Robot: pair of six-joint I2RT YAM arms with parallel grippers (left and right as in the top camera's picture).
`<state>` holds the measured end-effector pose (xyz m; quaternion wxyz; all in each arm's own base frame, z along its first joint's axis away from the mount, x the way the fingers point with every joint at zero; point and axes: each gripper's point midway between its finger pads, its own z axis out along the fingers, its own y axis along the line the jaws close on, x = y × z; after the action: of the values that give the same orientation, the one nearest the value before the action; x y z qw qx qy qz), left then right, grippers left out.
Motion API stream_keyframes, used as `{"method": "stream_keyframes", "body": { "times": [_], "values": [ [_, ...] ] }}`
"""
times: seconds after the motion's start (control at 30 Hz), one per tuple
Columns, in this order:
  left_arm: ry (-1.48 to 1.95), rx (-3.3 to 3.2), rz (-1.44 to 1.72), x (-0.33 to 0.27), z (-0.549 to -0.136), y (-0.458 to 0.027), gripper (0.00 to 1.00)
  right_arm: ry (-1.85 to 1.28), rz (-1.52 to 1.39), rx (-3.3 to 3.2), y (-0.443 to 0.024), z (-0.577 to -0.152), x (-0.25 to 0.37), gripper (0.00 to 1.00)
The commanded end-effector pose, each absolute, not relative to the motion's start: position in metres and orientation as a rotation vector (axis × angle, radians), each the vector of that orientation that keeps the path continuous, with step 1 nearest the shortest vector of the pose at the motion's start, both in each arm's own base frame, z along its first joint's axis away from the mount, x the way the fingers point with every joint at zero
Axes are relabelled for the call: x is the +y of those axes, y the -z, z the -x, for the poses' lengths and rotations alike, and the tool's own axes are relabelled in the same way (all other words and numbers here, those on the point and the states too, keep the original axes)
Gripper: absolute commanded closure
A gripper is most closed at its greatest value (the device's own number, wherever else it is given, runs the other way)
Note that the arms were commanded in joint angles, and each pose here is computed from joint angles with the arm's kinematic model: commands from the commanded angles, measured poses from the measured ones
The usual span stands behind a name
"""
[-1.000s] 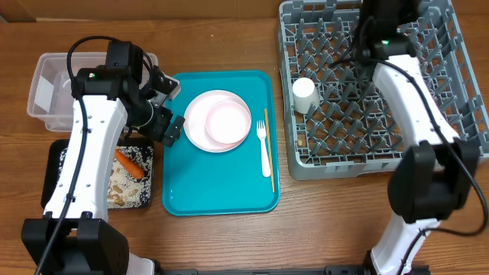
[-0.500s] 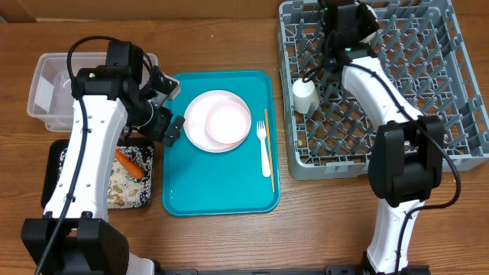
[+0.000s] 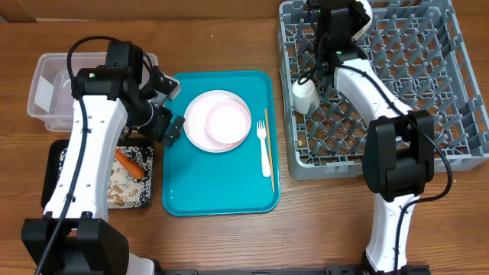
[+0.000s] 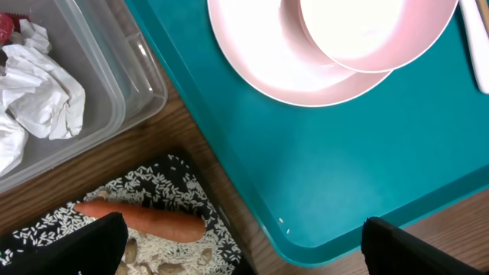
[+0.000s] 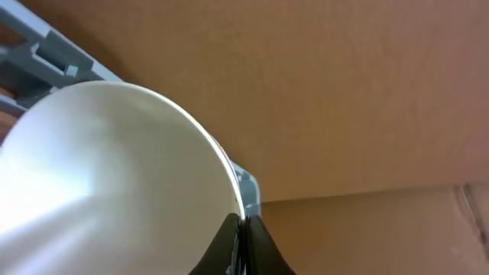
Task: Sort waste into correct bins and load items into the dishwasher
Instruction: 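Lower the bowl upright into the rack's back rows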
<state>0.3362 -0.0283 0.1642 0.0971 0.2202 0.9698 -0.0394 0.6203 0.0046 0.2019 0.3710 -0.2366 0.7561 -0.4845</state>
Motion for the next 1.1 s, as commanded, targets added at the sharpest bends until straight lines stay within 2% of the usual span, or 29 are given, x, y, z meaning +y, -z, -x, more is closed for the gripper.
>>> {"method": "stream_keyframes", "body": {
  "times": [0.0, 0.37, 0.83, 1.07],
  "values": [
    [0.104, 2.85, -0.645, -0.027, -0.338, -0.172, 0.0, 1.283, 0.67, 1.919, -0.206, -0.625, 0.001, 0.96],
    [0.104, 2.85, -0.645, -0.027, -0.338, -0.172, 0.0, 1.315, 0.626, 1.953, -0.205, -0.623, -0.026, 0.96],
    [0.104, 2.85, -0.645, -0.027, -0.338, -0.172, 0.0, 1.22, 0.588, 2.085, -0.165, -0.609, -0.022, 0.96],
    [0.104, 2.85, -0.645, -0.027, -0.338, -0.172, 0.0, 1.194, 0.65, 2.087, -0.152, -0.605, 0.0, 0.96]
  ]
}}
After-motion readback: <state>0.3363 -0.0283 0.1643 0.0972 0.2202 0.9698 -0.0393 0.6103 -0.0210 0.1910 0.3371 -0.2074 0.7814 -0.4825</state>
